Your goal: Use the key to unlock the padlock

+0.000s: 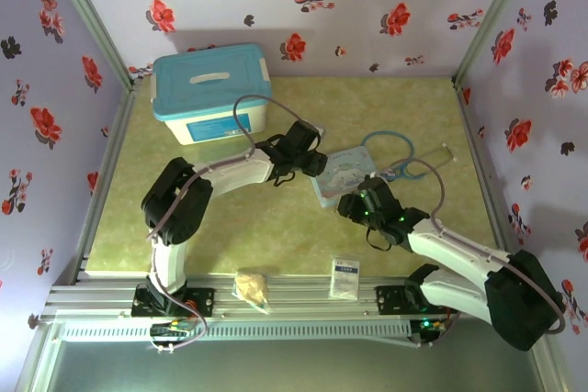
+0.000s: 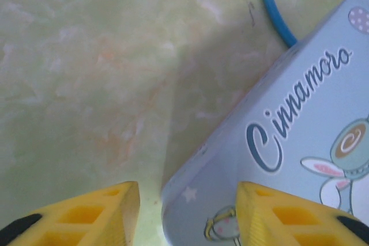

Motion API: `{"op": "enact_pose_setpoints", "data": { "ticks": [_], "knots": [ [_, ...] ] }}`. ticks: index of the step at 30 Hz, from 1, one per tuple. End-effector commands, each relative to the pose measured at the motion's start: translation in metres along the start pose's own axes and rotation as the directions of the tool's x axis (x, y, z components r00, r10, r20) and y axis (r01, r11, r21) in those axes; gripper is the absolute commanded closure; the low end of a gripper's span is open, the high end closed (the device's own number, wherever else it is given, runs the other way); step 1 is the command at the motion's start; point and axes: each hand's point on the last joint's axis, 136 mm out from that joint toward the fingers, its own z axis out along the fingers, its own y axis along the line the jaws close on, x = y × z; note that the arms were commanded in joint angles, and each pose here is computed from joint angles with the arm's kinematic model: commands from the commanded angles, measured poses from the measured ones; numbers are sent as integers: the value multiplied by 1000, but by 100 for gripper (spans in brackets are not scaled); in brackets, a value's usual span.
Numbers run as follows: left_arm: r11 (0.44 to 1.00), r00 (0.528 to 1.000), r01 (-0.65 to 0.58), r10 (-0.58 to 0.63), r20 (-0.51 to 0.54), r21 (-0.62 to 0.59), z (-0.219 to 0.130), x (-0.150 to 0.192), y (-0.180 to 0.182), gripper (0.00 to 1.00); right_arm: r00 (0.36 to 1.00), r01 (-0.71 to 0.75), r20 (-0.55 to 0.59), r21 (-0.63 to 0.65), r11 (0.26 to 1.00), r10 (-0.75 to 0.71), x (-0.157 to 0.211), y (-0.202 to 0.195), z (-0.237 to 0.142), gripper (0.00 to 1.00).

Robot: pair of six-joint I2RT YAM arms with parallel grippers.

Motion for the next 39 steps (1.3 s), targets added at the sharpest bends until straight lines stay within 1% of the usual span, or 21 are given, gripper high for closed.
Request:
{"op": "enact_pose_setpoints", "data": {
  "ticks": [1, 4, 6, 10, 12, 16, 17, 19, 20, 22, 24, 29, 34, 36, 39],
  "knots": [
    [997, 999, -27, 29, -26, 69, -15, -2, -26, 51, 996, 84, -10, 28, 996, -84, 1, -2, 6, 47],
    [994, 998, -54, 56, -20, 98, -8, -1, -45, 51, 996, 92, -13, 39, 995, -91, 6, -2, 14, 47],
    [994, 998, -54, 58, -34, 99, -2, 3, -48, 52, 995, 100, -9, 47, 994, -100, 7, -1, 17, 47],
    [996, 997, -48, 53, -61, 78, 9, 12, -42, 53, 991, 136, -17, 67, 988, -135, 9, 3, 25, 48],
    [998, 996, -52, 55, -76, 36, 14, 17, -34, 54, 990, 140, -22, 80, 987, -138, 10, 1, 28, 48],
    [998, 993, -56, 56, -101, -3, 17, 22, -24, 54, 988, 152, -19, 198, 968, -151, 9, -19, 24, 49],
    [998, 993, -55, 55, -103, -4, 18, 23, -23, 54, 988, 153, -18, 207, 966, -153, 10, -22, 24, 48],
    [998, 993, -56, 55, -105, -10, 17, 22, -22, 54, 987, 162, -15, 204, 966, -162, 10, -22, 25, 48],
    [998, 993, -58, 56, -104, -13, 15, 21, -22, 54, 984, 176, -22, 175, 969, -175, 12, -18, 29, 48],
    [998, 994, -55, 53, -94, -21, 11, 16, -21, 54, 982, 187, -43, 135, 973, -183, 17, -11, 38, 48],
    [999, 996, -45, 43, -74, -22, 2, 6, -23, 54, 981, 190, -61, 136, 972, -183, 20, -9, 43, 52],
    [999, 1000, -28, 28, 5, 17, -22, -22, -35, 51, 984, 180, -38, 95, 979, -177, 20, 0, 48, 56],
    [997, 999, 22, -25, 41, 78, -21, -33, -47, 50, 983, 184, -34, 43, 982, -183, 21, 14, 57, 63],
    [993, 995, 58, -65, 70, 98, -23, -38, -49, 50, 983, 184, -35, 36, 982, -182, 21, 19, 62, 66],
    [990, 988, 93, -106, 116, 107, -28, -44, -48, 50, 986, 164, -30, 37, 986, -162, 21, 21, 67, 68]
  ]
}}
